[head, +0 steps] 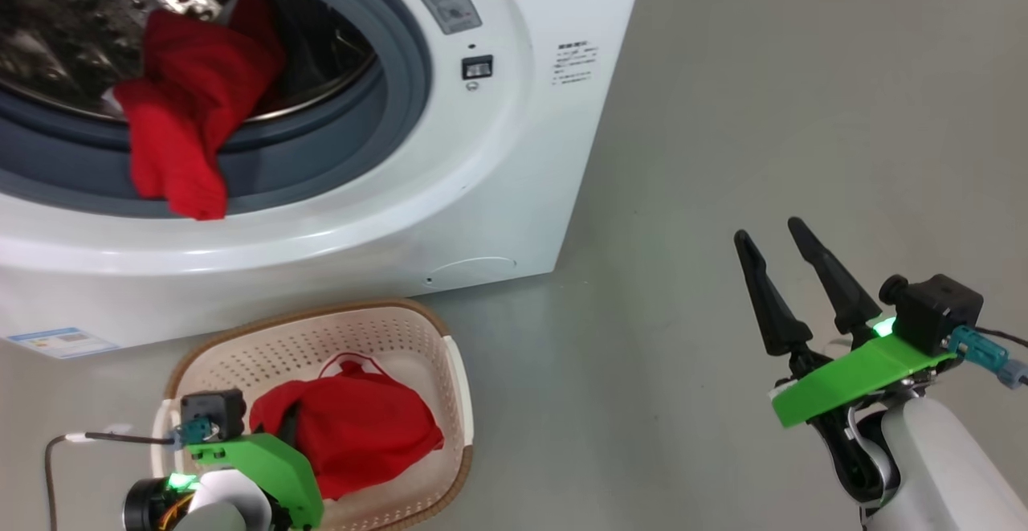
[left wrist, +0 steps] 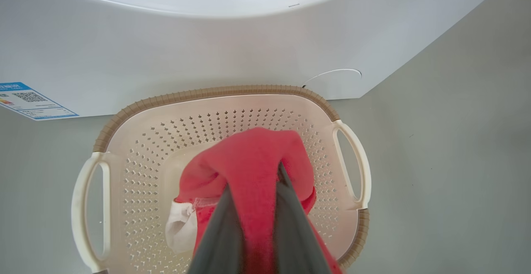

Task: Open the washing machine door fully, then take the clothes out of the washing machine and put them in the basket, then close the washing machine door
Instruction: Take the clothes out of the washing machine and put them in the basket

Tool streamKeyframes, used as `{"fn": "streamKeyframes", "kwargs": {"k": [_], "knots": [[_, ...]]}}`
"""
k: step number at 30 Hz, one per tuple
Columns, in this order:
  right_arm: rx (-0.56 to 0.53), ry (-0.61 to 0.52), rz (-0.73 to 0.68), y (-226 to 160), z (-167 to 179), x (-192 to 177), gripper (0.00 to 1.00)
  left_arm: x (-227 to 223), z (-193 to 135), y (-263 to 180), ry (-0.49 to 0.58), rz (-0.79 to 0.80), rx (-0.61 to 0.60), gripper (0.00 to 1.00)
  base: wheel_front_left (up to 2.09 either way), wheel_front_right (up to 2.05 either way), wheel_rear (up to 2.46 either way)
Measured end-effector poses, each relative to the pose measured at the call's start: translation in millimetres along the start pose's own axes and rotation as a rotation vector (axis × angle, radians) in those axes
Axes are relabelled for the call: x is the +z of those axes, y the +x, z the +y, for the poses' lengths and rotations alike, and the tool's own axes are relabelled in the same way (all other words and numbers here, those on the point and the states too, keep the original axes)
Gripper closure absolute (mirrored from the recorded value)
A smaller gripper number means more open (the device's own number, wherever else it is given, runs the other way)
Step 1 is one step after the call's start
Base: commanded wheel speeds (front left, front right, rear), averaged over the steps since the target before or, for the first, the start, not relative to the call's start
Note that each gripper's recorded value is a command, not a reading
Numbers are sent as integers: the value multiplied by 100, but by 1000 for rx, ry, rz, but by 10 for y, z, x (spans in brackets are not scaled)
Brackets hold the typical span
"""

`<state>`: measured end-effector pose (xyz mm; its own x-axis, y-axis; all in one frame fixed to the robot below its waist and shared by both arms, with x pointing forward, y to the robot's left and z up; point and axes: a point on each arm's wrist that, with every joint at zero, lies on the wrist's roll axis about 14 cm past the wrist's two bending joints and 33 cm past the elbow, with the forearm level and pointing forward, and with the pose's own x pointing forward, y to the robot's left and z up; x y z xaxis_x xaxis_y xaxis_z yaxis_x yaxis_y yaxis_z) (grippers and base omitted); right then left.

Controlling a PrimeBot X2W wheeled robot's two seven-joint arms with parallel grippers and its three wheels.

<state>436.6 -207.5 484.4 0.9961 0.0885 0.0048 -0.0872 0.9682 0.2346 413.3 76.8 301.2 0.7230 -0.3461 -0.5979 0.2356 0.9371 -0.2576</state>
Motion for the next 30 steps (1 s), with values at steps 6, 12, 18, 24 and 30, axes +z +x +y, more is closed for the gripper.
{"fn": "streamKeyframes", "kwargs": {"k": [6,12,18,24,30], "knots": [[-20,-6,3,-19,-74,-3,0,-59,-21,65,-8,27,-3,82,0,0,0],[-29,-7,7,-33,-102,-14,0,-51,-33,99,-16,30,-5,0,0,0,0],[-25,-2,0,-15,-81,4,0,50,-72,86,-17,-3,-19,0,0,0,0],[-3,5,-11,28,3,28,0,267,-90,46,-9,-73,-35,0,0,0,0],[23,11,-22,50,99,66,0,498,-51,-50,-7,-154,-34,0,0,0,0]]}}
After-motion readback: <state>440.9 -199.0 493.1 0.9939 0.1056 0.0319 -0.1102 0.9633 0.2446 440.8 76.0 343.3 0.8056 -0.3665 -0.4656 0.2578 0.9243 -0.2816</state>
